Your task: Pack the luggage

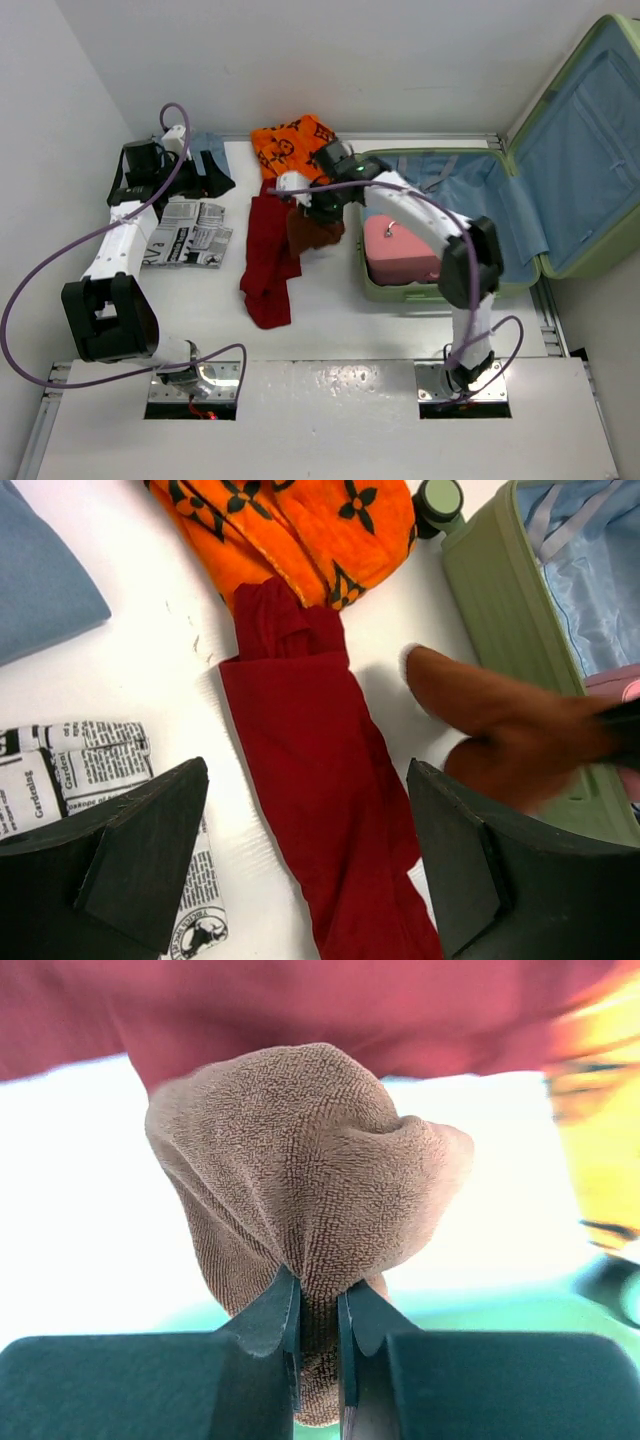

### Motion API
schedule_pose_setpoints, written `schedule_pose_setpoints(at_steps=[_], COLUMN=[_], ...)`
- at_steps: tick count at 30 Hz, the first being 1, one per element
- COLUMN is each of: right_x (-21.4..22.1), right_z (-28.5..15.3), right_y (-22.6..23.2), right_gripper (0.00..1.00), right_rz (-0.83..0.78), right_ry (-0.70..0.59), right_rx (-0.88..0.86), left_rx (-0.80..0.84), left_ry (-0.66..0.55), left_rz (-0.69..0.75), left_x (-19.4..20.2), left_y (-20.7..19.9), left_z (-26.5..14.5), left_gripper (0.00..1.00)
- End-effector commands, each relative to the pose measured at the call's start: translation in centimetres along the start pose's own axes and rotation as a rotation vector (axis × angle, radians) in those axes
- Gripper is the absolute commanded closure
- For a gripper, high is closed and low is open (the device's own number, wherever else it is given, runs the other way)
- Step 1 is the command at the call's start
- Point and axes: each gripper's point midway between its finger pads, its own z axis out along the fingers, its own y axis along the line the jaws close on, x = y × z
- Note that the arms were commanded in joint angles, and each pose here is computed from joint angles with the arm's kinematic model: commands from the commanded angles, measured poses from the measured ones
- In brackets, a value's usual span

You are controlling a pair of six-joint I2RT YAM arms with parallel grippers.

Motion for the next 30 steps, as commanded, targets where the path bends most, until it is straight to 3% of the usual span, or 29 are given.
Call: schedule_pose_setpoints(at_steps=[1, 5, 9, 14, 16, 21, 30], right_x=[-6.9, -5.7, 0.8, 10.0, 15.0, 22.2, 28.9], right_z=[-10.3, -15.8, -22.0, -27.4, -28.0, -27.9, -24.3], right_y=[-3.6, -5.9, -9.2, -9.4, -8.6, -5.2, 2.3], right_gripper=[1.00, 1.00, 1.00, 1.00, 1.00, 1.00, 1.00], right_rz=[0.015, 0.130, 0.290, 0.474, 0.568, 0.686, 0.872], right_ry=[-0.241, -0.279, -0.232, -0.141, -0.052, 0.073, 0.247], right_rx=[0.230, 0.391, 0.631, 0.829, 0.858, 0.857, 0.704], left_rx=[0.031, 0.041, 0.063, 0.082, 0.099, 0.094, -0.006], left_ry=[-0.086, -0.104, -0.127, -0.129, -0.113, -0.114, -0.077], left_rz=[0.048, 0.057, 0.069, 0.073, 0.061, 0.064, 0.101], left_x=[-3.0, -3.5, -3.9, -4.0, -3.5, -3.8, -2.8], left_y=[-0.9, -1.5, -2.5, -3.1, -3.4, -3.2, -2.3], left_z=[-0.7, -0.8, -0.6, 0.1, 0.5, 1.3, 1.7], left_gripper=[0.14, 0.14, 0.14, 0.14, 0.14, 0.14, 0.14])
